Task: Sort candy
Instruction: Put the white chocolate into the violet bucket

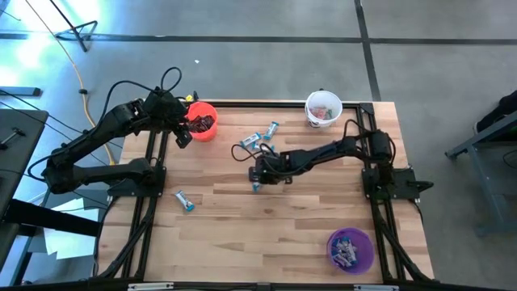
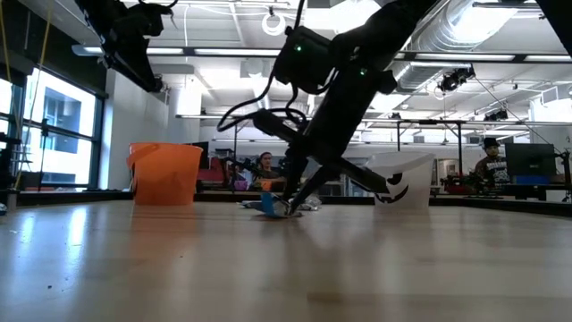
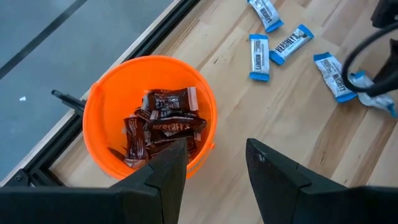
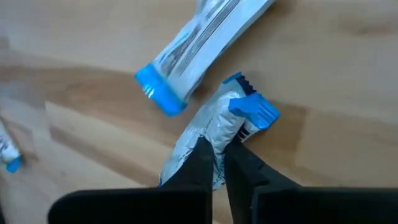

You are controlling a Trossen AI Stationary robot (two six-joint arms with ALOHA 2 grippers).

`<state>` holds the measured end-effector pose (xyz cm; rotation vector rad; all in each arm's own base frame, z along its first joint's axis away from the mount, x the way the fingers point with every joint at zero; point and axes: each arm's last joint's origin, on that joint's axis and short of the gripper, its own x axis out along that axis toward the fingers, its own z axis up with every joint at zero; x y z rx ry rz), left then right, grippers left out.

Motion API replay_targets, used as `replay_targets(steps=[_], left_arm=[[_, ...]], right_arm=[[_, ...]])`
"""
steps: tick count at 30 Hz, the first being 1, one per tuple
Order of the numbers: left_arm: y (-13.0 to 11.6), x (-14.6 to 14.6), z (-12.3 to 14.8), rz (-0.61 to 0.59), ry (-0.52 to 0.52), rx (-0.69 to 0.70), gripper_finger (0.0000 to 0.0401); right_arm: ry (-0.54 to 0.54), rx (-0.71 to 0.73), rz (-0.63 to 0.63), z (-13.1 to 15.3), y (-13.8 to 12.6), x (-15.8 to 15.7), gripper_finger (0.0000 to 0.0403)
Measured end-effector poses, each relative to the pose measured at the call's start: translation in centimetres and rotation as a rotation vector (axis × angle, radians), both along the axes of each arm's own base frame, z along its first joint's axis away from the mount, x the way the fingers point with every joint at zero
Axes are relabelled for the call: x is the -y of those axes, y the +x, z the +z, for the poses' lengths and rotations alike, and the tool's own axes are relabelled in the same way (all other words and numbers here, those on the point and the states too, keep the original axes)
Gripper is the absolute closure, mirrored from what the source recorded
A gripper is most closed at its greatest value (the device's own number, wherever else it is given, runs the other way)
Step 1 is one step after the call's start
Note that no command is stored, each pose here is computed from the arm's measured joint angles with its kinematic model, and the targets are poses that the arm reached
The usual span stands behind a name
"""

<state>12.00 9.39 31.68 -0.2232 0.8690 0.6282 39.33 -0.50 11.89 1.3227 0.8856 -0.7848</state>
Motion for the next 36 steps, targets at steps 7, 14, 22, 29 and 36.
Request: replay_targets(steps=[7,14,22,29,36], left_arm=[[0.0,0.0,0.0,-0.009,0.006,-0.005,0.0249],[0.0,0.0,0.0,-0.024,0.015,-0.013,0.0249],[0.0,0.0,0.0,-0.029,0.018,-0.016,0.0249],[0.0,0.0,0.0,-0.029,0.018,-0.016,0.0249],[0.0,0.0,0.0,-0.022,0.013,-0.011,0.0249]], right_arm=[[0.016,0.052,0.037,1.2,0.1,-1.3,0.0401],[0.010,0.123,0.057,4.2,-0.4,-2.3,0.0402],[0.001,0.260,0.090,9.2,-1.7,-4.0,0.0402],[0.017,0.433,0.089,15.2,-4.4,-6.8,0.0403],[0.003,0.609,0.035,20.5,-8.7,-10.2,0.0403]])
